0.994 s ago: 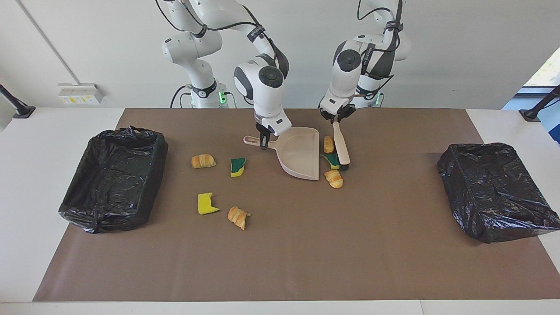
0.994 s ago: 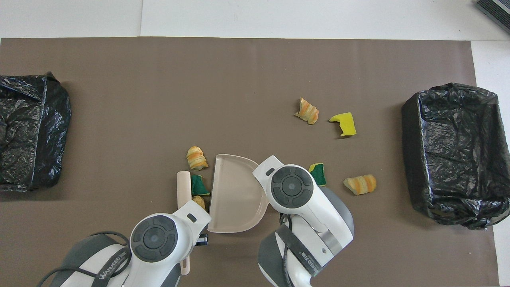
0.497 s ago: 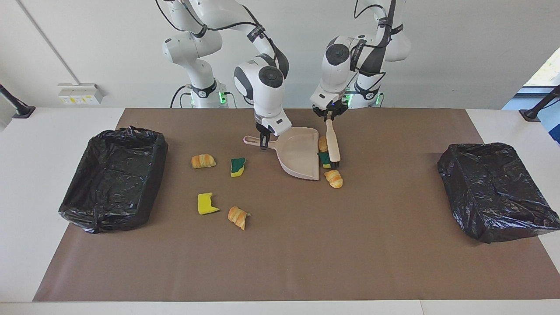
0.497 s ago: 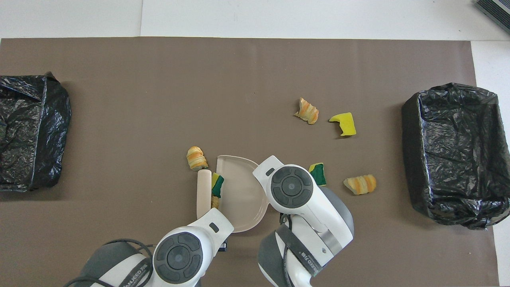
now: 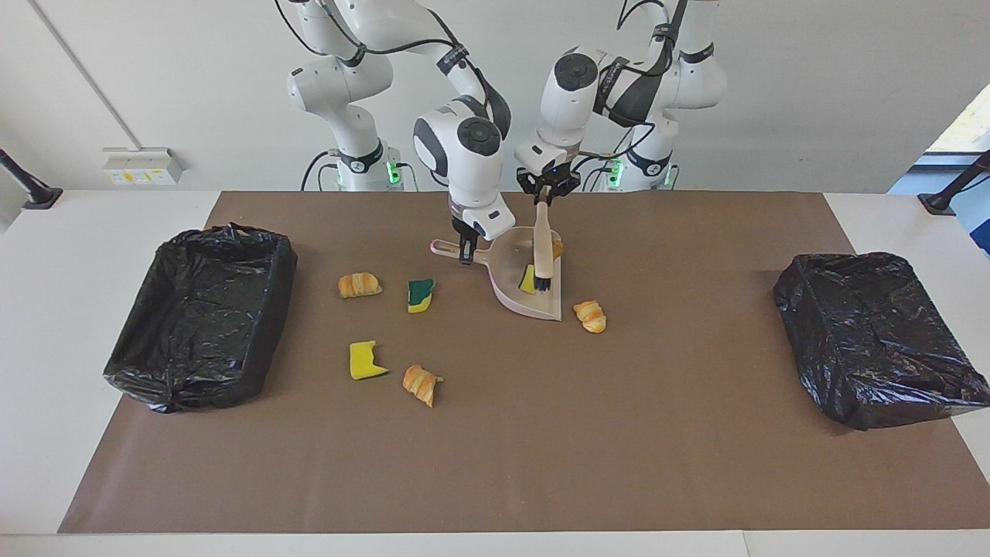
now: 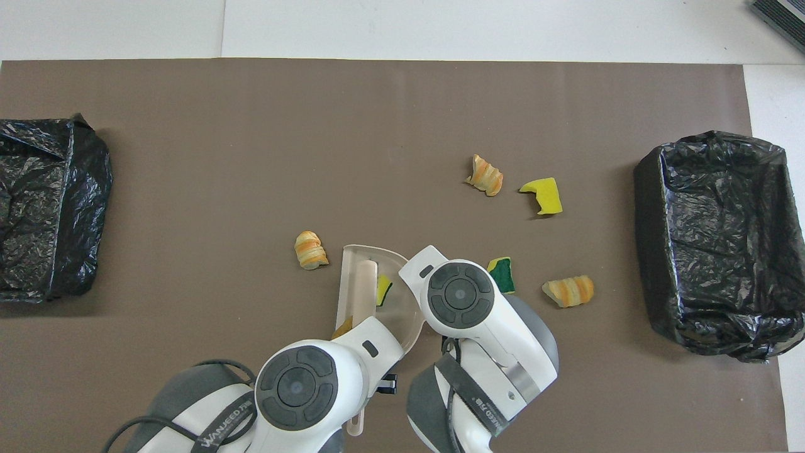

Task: Sweep and dump trash in bin
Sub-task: 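Sweep the debris into the dustpan with the brush in the left gripper, then sweep more pieces into the dustpan with the left gripper's brush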

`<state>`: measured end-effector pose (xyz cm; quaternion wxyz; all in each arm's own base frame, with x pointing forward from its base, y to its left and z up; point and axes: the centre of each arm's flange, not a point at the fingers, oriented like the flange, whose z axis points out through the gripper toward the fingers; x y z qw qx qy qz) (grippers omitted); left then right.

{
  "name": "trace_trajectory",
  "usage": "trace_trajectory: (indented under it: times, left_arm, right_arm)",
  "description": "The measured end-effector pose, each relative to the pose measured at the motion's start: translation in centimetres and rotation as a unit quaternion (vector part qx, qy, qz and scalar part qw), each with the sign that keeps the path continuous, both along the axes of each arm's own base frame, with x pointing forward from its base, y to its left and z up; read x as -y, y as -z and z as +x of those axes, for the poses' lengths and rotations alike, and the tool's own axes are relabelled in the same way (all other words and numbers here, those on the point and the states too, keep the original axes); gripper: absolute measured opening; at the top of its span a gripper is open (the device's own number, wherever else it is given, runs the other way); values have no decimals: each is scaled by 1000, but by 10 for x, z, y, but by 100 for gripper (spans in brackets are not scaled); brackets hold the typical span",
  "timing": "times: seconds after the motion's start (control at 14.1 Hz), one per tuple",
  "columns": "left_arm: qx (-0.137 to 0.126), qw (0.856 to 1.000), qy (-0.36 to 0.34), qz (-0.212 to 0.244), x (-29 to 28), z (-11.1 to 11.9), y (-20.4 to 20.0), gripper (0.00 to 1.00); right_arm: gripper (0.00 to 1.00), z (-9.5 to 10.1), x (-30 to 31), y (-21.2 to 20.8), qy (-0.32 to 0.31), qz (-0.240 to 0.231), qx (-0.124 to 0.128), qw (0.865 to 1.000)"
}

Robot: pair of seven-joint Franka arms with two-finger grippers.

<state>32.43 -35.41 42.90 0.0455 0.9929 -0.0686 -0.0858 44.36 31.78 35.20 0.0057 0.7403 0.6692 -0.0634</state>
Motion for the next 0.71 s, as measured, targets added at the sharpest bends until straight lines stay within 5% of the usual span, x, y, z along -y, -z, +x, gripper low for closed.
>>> trace_trajectory:
  times: [0.28,0.71]
  left_arm:
    - [-20,999,11,-39,-55,58,-37,26]
    - [-8,995,65,-72,-159,129,-5,26]
  right_arm:
    - [33,0,0,0,0,0,0,1000]
    - [33,0,0,0,0,0,0,1000]
